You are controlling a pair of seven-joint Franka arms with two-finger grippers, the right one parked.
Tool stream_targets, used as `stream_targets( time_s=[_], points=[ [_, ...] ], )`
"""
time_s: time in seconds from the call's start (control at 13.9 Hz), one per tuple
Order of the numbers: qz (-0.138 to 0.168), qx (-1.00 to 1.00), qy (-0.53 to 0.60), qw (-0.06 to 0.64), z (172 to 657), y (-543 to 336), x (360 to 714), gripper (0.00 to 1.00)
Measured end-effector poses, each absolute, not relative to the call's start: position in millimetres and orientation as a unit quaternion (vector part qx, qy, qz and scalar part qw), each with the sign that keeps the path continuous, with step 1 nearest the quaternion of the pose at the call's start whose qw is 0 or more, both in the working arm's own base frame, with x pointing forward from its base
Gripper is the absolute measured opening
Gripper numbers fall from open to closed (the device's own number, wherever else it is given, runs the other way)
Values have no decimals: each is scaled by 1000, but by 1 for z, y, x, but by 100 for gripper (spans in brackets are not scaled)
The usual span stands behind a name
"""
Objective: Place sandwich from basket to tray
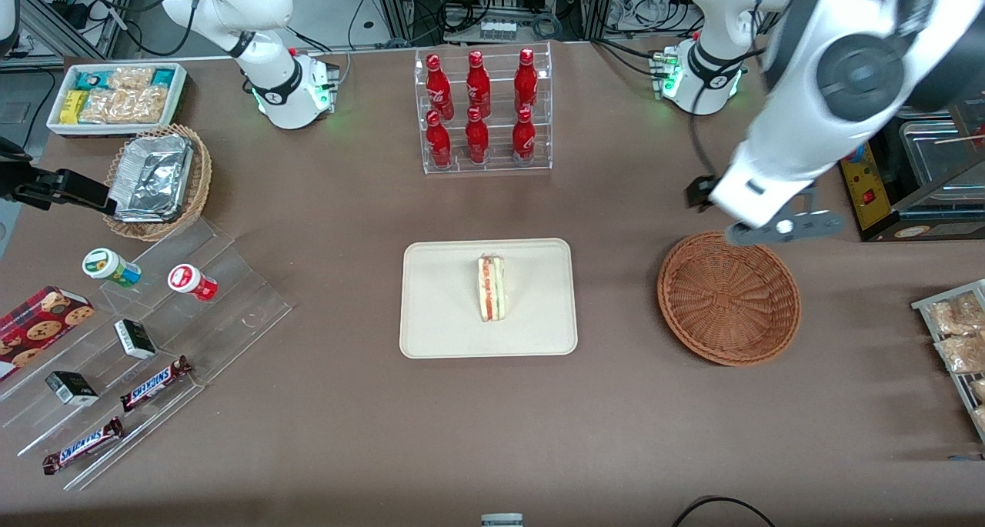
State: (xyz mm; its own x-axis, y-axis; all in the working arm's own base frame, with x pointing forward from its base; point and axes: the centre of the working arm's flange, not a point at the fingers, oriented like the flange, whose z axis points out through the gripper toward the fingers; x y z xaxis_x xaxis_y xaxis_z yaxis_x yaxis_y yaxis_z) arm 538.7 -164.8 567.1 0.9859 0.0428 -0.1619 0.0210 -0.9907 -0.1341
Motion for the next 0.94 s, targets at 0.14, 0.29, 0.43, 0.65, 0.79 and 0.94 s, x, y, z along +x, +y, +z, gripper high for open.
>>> stream_targets(
  time_s=[0.14,0.29,0.43,0.65,0.79,0.94],
  points=[
    [80,-995,-4,52,585,-129,533,99],
    [84,-996,15,35,601,-85,527,99],
    [76,-997,24,19,616,-44,522,99],
    [67,-997,20,11,626,0,518,99],
    [69,-997,13,12,625,11,518,99],
    [70,-997,14,12,623,9,519,99]
  ],
)
